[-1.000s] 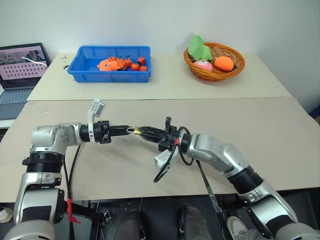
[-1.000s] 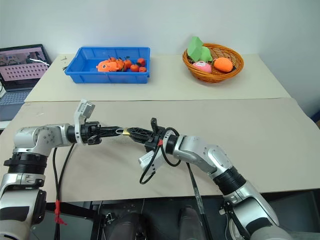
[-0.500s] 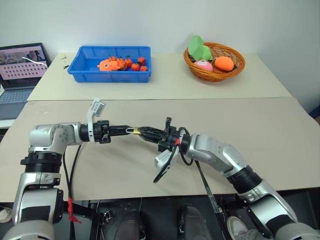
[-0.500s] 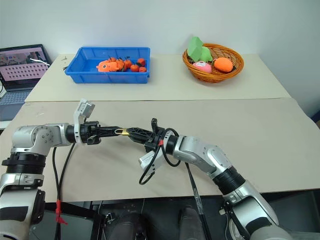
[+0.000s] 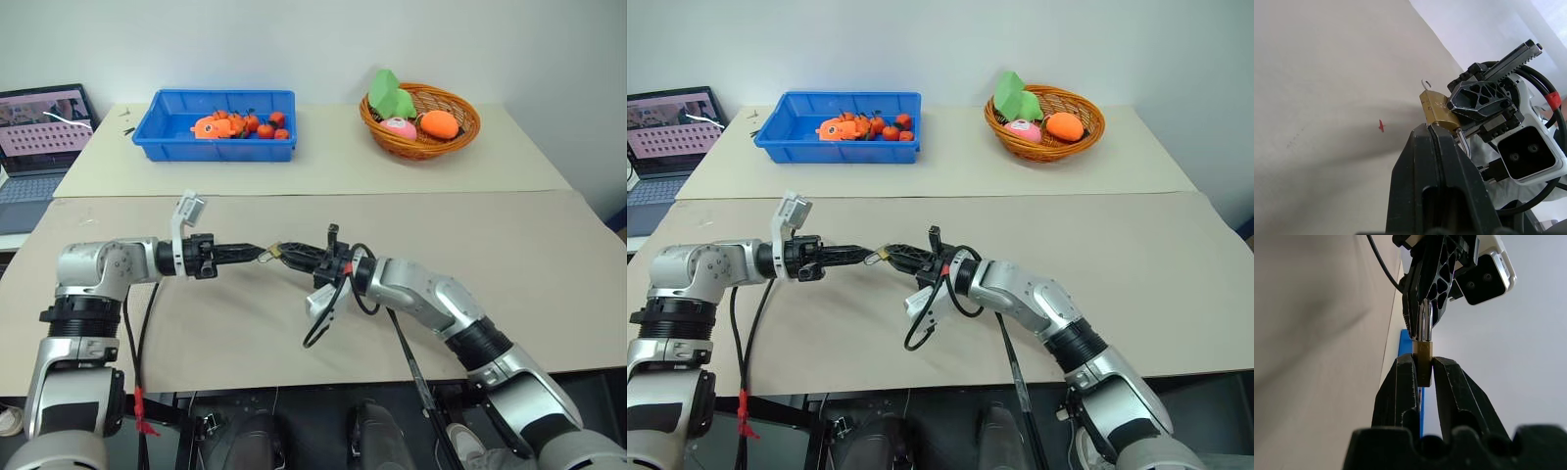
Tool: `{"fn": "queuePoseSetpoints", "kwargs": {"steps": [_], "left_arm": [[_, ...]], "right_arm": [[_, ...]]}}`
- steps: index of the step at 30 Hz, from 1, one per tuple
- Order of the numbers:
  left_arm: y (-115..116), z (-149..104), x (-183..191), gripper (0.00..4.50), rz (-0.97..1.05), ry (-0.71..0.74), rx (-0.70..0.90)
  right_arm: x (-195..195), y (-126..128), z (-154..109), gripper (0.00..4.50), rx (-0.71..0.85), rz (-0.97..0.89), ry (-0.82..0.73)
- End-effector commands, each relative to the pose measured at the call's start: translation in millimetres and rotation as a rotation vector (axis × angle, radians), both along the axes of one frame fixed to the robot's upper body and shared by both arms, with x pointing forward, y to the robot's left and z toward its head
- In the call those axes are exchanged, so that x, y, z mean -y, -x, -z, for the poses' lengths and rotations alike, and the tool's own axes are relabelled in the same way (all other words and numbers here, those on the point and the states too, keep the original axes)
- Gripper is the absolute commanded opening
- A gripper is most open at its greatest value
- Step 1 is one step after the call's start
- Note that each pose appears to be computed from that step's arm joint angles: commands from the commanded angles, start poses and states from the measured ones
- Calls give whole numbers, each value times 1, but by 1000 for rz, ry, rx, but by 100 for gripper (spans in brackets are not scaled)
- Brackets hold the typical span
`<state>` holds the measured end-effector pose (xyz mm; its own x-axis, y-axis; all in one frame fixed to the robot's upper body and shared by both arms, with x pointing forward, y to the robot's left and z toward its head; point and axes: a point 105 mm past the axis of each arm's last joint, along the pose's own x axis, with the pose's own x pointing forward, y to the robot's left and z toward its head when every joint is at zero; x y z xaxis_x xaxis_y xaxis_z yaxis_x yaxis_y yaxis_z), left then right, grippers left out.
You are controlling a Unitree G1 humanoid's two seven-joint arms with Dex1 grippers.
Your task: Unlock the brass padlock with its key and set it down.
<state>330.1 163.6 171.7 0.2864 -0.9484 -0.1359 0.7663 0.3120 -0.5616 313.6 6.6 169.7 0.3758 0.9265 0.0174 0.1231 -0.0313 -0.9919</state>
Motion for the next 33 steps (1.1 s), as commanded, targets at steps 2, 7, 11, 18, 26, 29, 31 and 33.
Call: {"fn": "queuePoseSetpoints", "kwargs": {"steps": [2, 7, 11, 18, 26, 29, 31, 33], "left_arm": [[0, -22, 4, 3, 27, 17, 85], [0, -21, 4, 3, 29, 14, 83], [1, -20, 4, 3, 30, 10, 79], [-3, -12, 1, 3, -3, -22, 97], [-4, 4, 14, 3, -69, -25, 95], [3, 5, 26, 3, -54, -8, 101], [7, 2, 32, 3, -41, 14, 104], [9, 0, 37, 3, -40, 27, 108]], "right_arm": [[-1, 0, -15, 9, 42, -2, -35], [-1, 0, -17, 9, 44, 2, -42], [3, -3, -25, 9, 50, 22, -68], [5, -4, -35, 9, 62, 37, -93], [6, -7, -36, 9, 69, 71, -95], [6, -13, -31, 9, 69, 106, -77], [5, -14, -28, 9, 67, 117, -69], [5, -16, -24, 9, 67, 127, -55]]}}
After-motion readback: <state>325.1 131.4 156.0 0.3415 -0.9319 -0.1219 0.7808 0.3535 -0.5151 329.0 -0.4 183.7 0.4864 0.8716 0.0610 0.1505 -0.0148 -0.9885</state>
